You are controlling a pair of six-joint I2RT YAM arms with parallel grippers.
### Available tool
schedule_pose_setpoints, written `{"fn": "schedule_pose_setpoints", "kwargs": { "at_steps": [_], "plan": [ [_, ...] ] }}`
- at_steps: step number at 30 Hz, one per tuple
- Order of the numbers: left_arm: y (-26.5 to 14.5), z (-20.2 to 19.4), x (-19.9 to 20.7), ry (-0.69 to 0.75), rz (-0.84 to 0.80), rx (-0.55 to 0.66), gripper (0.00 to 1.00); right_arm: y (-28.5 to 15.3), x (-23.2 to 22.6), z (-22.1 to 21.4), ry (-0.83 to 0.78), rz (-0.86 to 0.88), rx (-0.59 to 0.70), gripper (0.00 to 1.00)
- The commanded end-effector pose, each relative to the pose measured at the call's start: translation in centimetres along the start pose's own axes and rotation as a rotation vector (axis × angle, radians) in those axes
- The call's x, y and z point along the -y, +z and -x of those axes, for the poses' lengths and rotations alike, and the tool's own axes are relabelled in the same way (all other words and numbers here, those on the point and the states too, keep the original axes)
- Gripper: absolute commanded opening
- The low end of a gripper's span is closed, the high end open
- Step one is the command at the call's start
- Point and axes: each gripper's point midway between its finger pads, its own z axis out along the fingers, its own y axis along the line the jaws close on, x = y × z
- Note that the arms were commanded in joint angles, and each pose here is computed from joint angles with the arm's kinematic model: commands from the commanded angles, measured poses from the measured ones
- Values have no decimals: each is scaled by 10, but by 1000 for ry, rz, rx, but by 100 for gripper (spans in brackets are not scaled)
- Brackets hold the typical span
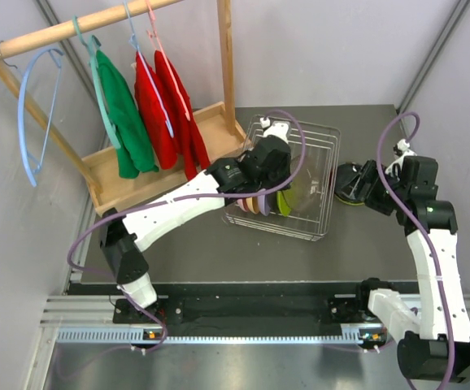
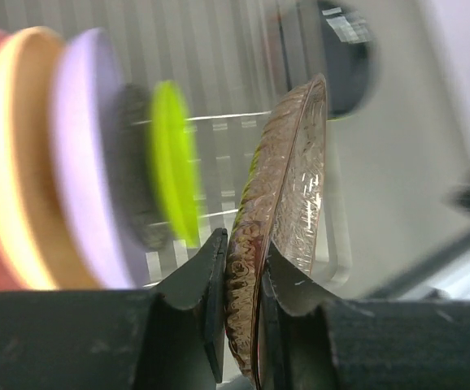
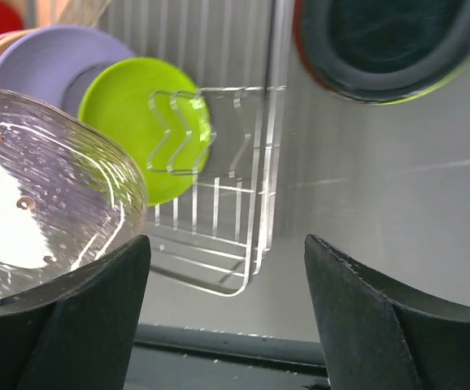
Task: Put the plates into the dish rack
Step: Insert the plate into the dish rack.
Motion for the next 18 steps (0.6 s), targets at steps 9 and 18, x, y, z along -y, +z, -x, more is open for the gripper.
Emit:
{"fn": "schedule_pose_setpoints", "kwargs": {
  "at_steps": [9,18],
  "plan": [
    [13,17,-43,161,337,108,0,-11,28,28,90,-114,127,81],
    [27,11,-43,199,376,123,0,-6,34,24,124,-84,105,82]
  ]
}}
